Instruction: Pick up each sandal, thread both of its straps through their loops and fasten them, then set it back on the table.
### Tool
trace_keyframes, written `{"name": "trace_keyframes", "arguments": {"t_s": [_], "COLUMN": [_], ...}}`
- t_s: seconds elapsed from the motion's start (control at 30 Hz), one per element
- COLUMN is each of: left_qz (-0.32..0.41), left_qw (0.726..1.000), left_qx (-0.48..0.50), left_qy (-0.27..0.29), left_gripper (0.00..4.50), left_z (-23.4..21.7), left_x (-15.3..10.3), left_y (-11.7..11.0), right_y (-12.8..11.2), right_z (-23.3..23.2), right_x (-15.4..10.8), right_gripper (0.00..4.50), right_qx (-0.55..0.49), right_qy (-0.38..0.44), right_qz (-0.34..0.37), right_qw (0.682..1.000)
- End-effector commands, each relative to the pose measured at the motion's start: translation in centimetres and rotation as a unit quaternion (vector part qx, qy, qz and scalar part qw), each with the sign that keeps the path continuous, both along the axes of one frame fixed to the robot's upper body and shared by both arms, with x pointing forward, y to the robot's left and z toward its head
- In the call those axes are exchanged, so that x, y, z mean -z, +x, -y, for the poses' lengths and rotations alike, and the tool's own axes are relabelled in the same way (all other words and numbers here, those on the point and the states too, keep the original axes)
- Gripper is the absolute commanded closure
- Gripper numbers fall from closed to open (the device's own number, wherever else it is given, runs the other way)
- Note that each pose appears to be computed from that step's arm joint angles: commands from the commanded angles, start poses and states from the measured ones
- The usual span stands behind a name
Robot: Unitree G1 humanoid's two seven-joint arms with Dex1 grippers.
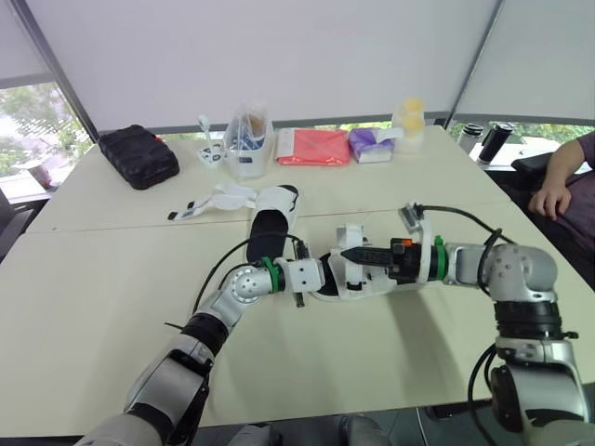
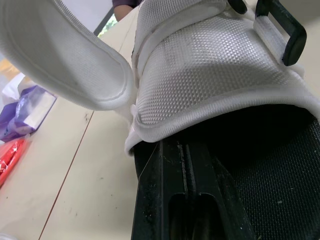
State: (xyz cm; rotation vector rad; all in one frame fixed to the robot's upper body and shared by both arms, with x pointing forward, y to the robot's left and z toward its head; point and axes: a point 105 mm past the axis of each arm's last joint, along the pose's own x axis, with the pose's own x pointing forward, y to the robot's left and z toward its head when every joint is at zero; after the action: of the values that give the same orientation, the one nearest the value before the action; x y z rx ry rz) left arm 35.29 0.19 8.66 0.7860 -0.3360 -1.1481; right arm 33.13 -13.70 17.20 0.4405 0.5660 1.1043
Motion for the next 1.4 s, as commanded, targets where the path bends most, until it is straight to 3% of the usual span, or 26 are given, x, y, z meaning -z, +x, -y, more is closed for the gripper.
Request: {"name": "trace_keyframes", "arguments": {"t_s": [0.03, 0.37, 0.53, 0.77, 0.97, 1.4], "left_qz": [-0.038, -0.038, -0.039, -0.040, -0.040, -0.039], "left_qw": [0.999, 0.998, 0.998, 0.998, 0.998, 0.998], "left_qx": [0.006, 0.001, 0.001, 0.003, 0.001, -0.001], "left_qy": [0.039, 0.041, 0.042, 0.041, 0.043, 0.043], "left_gripper": [4.50, 4.50, 4.50, 4.50, 4.50, 4.50], "left_z": [-0.1, -0.4, -0.4, -0.2, -0.4, -0.5], "left_x": [3.2, 3.3, 3.4, 3.4, 3.5, 3.5], "left_y": [-1.1, -1.1, -1.2, -1.2, -1.2, -1.3], "right_y": [0.7, 0.9, 0.7, 1.9, 1.7, 1.9], "right_z": [0.1, -0.9, -0.9, -0.8, -1.3, -1.5], "right_x": [-0.7, -0.2, 1.3, 1.6, -2.2, 0.3], "right_gripper": [4.46, 4.46, 4.46, 4.46, 4.46, 4.46], "right_qx": [-0.020, -0.058, -0.067, -0.075, -0.103, -0.113], "right_qy": [-0.025, -0.010, -0.037, -0.065, 0.038, -0.007], "right_qz": [0.031, -0.007, -0.013, 0.038, 0.004, -0.003], "right_qw": [0.999, 0.998, 0.997, 0.994, 0.994, 0.994]}}
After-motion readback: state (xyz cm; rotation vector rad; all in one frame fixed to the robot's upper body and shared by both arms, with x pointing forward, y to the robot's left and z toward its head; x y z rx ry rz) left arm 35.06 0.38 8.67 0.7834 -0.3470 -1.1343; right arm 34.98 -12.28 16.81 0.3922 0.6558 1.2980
